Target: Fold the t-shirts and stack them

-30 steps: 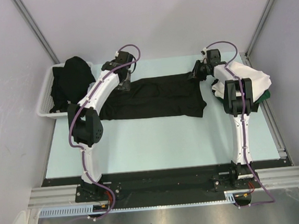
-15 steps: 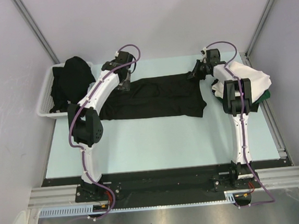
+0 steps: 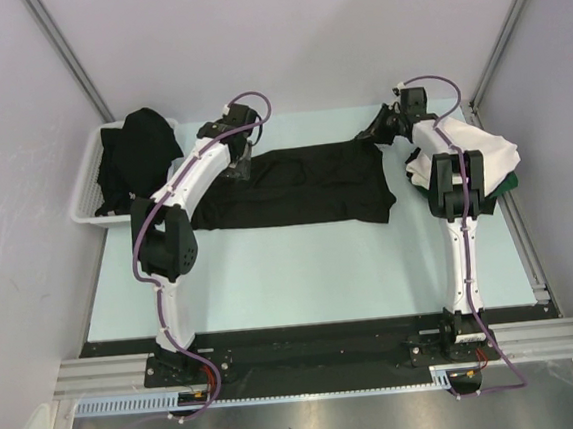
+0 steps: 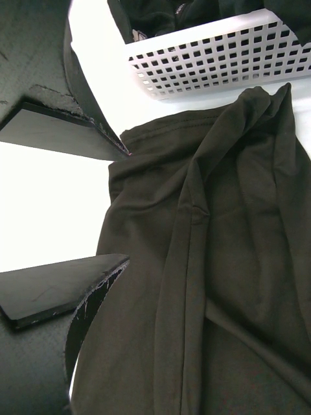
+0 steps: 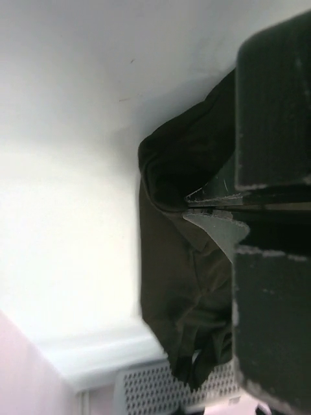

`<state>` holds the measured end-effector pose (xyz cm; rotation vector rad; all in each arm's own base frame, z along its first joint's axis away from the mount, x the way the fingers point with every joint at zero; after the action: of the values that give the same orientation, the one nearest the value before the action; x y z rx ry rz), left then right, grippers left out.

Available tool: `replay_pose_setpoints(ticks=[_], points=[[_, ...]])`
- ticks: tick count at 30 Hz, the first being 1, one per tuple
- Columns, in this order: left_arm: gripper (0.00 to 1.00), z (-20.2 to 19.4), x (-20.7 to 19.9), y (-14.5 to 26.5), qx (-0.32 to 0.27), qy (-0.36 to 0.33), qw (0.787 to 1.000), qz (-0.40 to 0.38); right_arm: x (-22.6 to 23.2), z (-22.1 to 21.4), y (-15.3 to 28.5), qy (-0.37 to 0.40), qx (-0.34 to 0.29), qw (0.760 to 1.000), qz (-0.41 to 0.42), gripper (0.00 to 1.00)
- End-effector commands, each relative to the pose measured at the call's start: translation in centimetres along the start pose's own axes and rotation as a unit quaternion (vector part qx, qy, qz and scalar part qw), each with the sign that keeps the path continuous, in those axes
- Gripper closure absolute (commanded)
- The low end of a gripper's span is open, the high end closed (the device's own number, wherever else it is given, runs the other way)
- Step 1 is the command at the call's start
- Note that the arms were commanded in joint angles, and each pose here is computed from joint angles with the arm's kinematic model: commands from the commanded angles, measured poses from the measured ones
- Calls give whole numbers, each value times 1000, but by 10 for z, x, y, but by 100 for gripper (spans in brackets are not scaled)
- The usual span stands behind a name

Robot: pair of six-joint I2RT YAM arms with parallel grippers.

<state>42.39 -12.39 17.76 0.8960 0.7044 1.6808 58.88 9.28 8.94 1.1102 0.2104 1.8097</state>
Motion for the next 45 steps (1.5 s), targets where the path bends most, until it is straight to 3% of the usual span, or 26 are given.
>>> replay_pose_setpoints(ticks=[1,34,36,40,42,45], points=[[36,10,1,22,-30,19,999,-17,4,35,8,-40,-56,997,38,100],[36,4,-2,18,-22,13,1000,-17,-3,70,-11,-186,-152,961,135,99],[36,4,-2,17,-22,14,999,-18,-4,68,-13,-181,-146,964,130,76],[36,3,-11,14,-19,21,999,-41,5,67,-7,-151,-137,971,126,55],[36,6,-24,13,-19,28,996,-78,12,69,2,-126,-134,975,121,1],[35,11,-46,9,-22,45,990,-130,22,72,19,-85,-134,982,106,0]])
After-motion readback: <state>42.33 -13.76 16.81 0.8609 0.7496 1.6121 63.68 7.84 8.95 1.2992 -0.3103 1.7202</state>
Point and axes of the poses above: each gripper's point midway between its finger pads, its own y axis back along the fingers, its own x axis along the line the jaws close on, z = x × y, the point moved 5 cm from there along y, back along the fingers, and after that the axes turned 12 degrees about y, right-handed, at the moved point
